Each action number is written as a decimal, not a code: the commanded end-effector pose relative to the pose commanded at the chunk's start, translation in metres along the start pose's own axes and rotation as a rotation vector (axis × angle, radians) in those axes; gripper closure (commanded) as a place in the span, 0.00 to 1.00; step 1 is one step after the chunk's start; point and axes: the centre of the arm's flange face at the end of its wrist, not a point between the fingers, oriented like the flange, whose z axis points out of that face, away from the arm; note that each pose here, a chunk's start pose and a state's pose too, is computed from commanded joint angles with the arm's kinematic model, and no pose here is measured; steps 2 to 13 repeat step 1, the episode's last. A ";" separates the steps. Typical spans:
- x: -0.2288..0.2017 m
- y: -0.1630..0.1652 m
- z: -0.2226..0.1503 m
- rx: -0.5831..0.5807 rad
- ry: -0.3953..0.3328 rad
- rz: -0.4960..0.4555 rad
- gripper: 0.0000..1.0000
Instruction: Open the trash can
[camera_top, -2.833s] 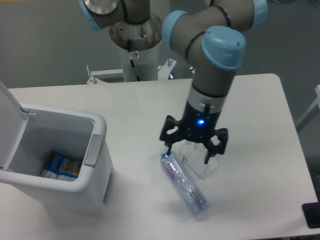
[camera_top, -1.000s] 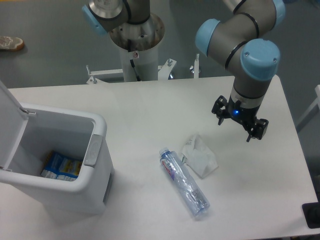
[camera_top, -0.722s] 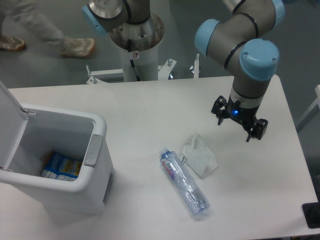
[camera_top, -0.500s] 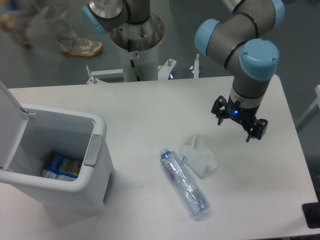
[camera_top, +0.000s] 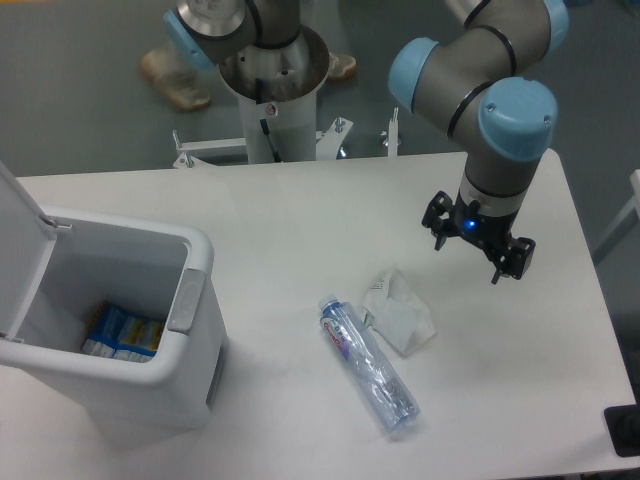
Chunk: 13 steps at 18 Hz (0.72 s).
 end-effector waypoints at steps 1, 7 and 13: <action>0.000 0.000 0.000 0.000 0.000 0.000 0.00; 0.000 0.000 0.000 0.000 0.000 0.000 0.00; 0.000 0.000 0.000 0.000 0.000 0.000 0.00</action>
